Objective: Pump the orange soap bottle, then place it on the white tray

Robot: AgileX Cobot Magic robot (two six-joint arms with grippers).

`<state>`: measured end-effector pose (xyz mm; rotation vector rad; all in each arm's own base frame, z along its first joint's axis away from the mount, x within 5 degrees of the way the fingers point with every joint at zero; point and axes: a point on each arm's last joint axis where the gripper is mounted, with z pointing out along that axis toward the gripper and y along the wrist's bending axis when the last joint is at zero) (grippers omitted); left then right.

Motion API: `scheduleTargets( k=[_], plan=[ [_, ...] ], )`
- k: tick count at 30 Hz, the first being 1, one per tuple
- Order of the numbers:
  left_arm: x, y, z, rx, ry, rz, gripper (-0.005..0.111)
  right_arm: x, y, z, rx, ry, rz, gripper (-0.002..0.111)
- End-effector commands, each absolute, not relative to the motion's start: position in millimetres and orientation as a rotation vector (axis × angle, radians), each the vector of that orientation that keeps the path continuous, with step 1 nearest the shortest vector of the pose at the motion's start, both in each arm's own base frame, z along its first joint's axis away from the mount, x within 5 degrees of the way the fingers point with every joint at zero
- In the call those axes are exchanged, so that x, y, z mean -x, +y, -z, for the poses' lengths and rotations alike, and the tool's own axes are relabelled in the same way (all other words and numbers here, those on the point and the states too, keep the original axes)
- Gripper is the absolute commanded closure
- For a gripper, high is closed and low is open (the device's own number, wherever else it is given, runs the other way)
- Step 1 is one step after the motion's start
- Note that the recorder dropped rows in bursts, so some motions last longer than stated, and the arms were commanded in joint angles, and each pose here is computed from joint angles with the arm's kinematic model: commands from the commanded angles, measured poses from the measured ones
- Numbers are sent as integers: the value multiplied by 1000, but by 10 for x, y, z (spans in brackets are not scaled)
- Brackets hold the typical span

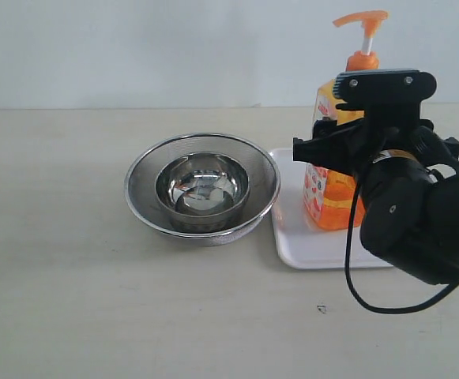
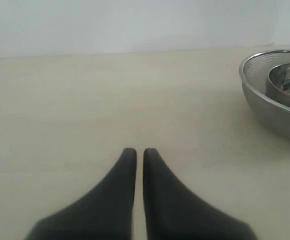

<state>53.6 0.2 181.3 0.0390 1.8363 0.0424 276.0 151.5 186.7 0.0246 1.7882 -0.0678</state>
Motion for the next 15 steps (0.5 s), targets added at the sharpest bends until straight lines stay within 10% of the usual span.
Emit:
scheduleTargets(
  k=[1, 15],
  plan=[
    [-535, 2, -1824, -37, 1825, -44, 102, -2784, 1497, -1972, -106, 1714, 48, 108],
    [-535, 2, -1824, -37, 1825, -44, 102, -2846, 1554, -1711, -124, 1707, 22, 108]
  ],
)
